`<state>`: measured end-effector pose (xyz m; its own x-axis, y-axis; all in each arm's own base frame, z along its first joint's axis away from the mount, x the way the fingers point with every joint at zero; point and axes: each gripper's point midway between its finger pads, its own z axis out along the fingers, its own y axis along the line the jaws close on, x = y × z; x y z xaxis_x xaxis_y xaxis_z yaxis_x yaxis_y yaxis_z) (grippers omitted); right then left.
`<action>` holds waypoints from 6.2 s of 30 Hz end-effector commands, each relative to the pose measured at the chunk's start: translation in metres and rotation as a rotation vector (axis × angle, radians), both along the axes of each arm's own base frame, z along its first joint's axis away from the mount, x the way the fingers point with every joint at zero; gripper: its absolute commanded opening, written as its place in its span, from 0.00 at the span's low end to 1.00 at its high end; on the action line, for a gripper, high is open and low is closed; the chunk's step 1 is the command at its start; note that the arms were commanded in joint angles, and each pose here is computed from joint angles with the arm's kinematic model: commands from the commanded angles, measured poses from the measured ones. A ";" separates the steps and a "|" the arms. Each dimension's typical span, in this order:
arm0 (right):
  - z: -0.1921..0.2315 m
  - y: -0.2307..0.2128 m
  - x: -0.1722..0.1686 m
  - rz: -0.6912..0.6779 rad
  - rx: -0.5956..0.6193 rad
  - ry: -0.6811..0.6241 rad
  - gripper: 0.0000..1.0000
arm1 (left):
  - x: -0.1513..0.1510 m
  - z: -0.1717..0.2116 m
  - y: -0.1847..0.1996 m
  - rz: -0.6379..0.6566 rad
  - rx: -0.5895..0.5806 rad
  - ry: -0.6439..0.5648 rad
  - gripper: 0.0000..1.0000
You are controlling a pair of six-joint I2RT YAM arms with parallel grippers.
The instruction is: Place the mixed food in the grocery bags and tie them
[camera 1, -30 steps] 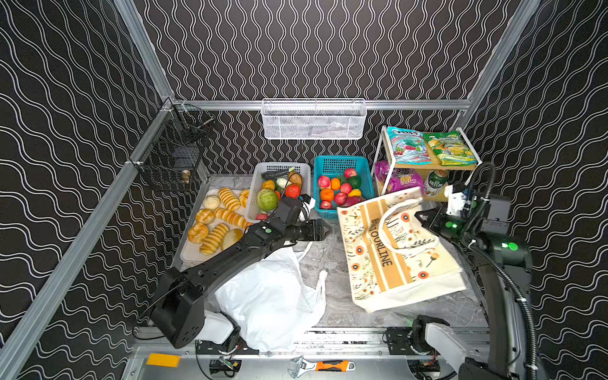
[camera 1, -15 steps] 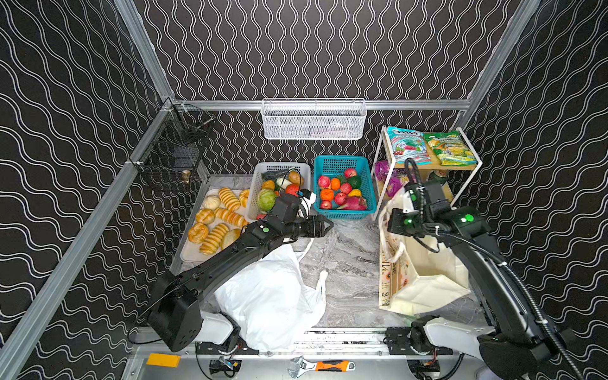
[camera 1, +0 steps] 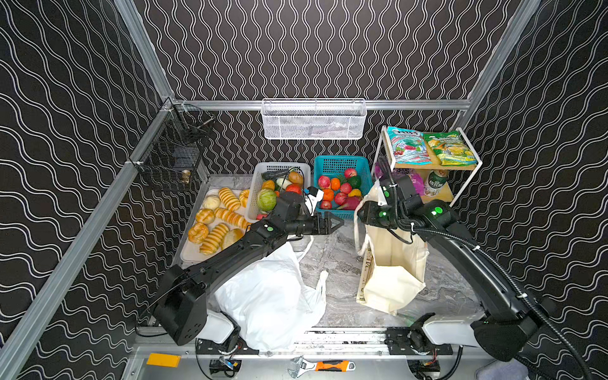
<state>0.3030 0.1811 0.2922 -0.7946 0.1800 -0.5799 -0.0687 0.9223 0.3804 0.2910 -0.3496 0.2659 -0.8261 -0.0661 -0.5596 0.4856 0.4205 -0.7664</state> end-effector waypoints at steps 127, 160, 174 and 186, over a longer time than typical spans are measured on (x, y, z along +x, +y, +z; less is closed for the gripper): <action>0.053 -0.108 0.006 -0.160 0.065 -0.210 0.85 | -0.023 0.004 0.032 0.120 0.324 -0.078 0.53; -0.021 -0.298 0.130 -0.440 -0.442 -0.964 0.83 | -0.031 0.078 0.086 0.195 0.347 -0.465 0.88; -0.035 -0.305 0.166 -0.348 -0.476 -1.005 0.86 | -0.018 0.084 0.088 0.227 0.378 -0.528 0.89; -0.046 -0.304 0.186 -0.297 -0.418 -1.036 0.87 | -0.013 0.085 0.089 0.245 0.390 -0.525 0.89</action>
<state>0.4859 -0.1268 0.2247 0.0548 -0.0665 -0.9963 0.1059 0.9925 -0.0604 0.2745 -0.2618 0.3434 -0.4497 0.0765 -0.8899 0.6075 0.7566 -0.2419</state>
